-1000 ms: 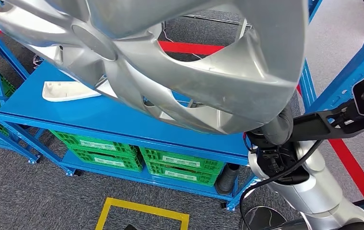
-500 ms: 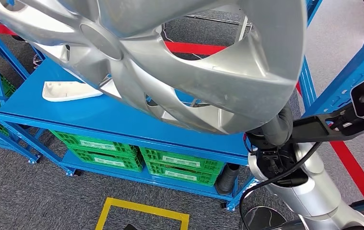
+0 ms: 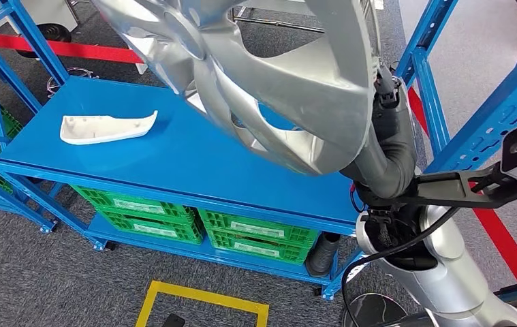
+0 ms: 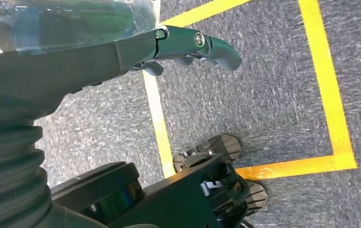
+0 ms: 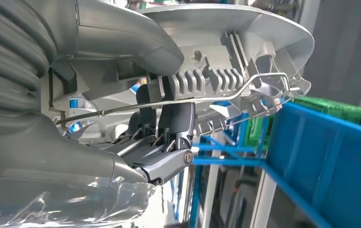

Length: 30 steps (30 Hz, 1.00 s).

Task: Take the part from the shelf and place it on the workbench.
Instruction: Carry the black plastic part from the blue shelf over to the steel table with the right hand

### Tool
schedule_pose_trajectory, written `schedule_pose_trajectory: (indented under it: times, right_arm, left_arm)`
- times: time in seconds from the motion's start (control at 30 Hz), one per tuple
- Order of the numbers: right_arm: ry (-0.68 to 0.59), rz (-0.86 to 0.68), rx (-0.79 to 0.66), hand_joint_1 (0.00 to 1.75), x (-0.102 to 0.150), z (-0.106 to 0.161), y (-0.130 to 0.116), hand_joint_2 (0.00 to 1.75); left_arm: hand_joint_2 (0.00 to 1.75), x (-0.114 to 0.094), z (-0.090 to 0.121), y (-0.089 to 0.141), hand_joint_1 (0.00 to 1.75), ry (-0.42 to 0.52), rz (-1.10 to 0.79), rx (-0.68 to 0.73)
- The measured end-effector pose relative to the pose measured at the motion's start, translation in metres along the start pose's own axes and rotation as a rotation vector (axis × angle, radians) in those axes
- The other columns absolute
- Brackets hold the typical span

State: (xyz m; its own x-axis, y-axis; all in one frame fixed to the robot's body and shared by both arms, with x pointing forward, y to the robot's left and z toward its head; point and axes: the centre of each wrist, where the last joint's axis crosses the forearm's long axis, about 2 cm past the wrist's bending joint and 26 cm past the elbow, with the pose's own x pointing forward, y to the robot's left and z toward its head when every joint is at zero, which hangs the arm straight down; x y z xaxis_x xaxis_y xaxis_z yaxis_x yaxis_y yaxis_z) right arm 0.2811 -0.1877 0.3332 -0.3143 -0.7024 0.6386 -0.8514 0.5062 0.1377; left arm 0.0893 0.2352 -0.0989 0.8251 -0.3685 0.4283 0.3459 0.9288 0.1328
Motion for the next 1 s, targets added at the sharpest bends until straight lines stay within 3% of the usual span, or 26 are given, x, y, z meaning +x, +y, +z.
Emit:
schedule_pose_trajectory:
  times: [1.0]
  right_arm:
    - [0.080,0.136,-0.075,1.75,0.0025,-0.0006,-0.0027,1.75]
  left_arm:
    - [1.75,-0.0022,0.0007,-0.0046,0.00,0.037,0.093,-0.025]
